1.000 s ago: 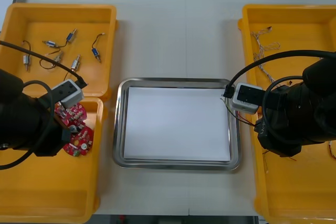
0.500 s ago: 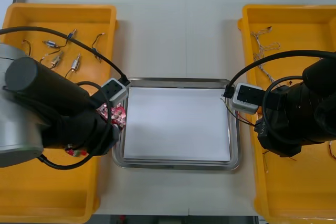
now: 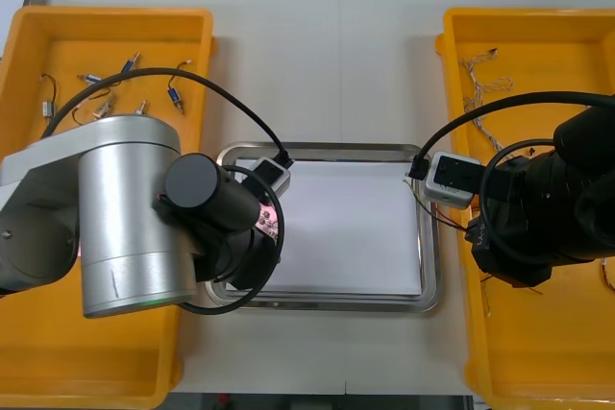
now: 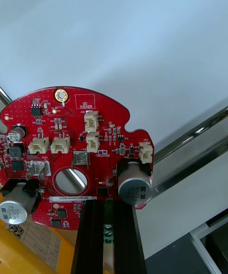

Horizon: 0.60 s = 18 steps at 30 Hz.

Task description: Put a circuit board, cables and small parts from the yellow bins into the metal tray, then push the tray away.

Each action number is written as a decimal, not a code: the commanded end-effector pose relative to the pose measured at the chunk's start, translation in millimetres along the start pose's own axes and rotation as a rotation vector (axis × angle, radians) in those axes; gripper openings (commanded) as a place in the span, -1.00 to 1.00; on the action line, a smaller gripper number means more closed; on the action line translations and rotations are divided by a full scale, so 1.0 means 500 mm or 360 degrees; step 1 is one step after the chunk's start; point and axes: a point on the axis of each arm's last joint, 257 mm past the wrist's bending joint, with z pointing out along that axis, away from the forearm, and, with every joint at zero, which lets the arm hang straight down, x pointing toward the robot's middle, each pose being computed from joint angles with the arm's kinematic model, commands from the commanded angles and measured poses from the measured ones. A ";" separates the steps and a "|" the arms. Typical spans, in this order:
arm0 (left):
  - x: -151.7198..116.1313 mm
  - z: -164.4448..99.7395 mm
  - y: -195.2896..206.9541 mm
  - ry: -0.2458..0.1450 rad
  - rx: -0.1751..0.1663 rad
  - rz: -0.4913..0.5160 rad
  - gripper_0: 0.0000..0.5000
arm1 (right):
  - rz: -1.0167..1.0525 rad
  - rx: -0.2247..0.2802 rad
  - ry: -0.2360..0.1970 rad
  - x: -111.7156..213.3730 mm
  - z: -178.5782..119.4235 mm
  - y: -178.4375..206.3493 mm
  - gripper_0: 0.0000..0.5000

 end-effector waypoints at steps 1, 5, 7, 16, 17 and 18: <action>-0.032 0.019 -0.033 -0.0051 -0.0002 -0.0224 -1.00 | 0.0038 0.0025 -0.0035 -0.020 -0.012 -0.004 -1.00; -0.031 0.050 -0.041 -0.0054 -0.0005 -0.0250 -1.00 | 0.0035 0.0022 -0.0035 -0.020 -0.012 -0.003 -1.00; -0.029 0.064 -0.039 -0.0055 -0.0027 -0.0253 -1.00 | 0.0038 0.0025 -0.0035 -0.020 -0.012 -0.004 -1.00; -0.016 0.119 -0.052 -0.0038 -0.0028 -0.0316 -1.00 | 0.0037 0.0022 -0.0035 -0.020 -0.012 -0.003 -1.00; -0.015 0.121 -0.053 -0.0036 -0.0029 -0.0318 -1.00 | 0.0037 0.0022 -0.0035 -0.020 -0.012 -0.003 -1.00; -0.013 0.123 -0.053 -0.0036 -0.0034 -0.0321 -1.00 | 0.0035 0.0022 -0.0036 -0.020 -0.013 -0.002 -1.00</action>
